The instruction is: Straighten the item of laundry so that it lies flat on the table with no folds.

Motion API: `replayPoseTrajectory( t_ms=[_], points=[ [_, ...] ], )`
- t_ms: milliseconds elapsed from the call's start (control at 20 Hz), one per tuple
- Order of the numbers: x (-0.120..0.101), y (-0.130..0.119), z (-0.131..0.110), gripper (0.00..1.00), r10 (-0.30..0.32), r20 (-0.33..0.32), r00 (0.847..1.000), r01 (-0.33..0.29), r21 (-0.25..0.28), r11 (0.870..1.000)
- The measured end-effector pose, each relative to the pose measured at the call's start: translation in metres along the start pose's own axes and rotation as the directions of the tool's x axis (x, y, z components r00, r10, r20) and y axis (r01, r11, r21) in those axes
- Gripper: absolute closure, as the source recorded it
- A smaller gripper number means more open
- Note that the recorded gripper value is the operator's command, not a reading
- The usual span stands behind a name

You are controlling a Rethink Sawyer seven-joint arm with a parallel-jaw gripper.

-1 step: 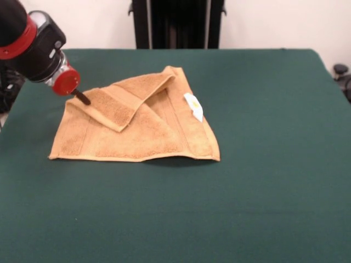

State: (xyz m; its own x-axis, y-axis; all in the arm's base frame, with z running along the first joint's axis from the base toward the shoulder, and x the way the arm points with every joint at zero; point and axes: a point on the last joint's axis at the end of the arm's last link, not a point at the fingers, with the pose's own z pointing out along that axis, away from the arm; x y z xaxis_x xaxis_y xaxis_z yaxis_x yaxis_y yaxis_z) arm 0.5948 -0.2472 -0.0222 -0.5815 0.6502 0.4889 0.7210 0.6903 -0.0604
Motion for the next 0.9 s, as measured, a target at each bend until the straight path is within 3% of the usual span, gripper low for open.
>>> replayPoseTrajectory(
  t_ms=[250, 900],
  points=[
    [0.000, -0.001, 0.000, 0.00, 0.001, -0.027, 1.000, -0.001, 0.007, 1.000],
    [-0.006, -0.016, -0.003, 0.00, 0.018, -0.025, 1.000, -0.018, 0.006, 1.000]
  ],
)
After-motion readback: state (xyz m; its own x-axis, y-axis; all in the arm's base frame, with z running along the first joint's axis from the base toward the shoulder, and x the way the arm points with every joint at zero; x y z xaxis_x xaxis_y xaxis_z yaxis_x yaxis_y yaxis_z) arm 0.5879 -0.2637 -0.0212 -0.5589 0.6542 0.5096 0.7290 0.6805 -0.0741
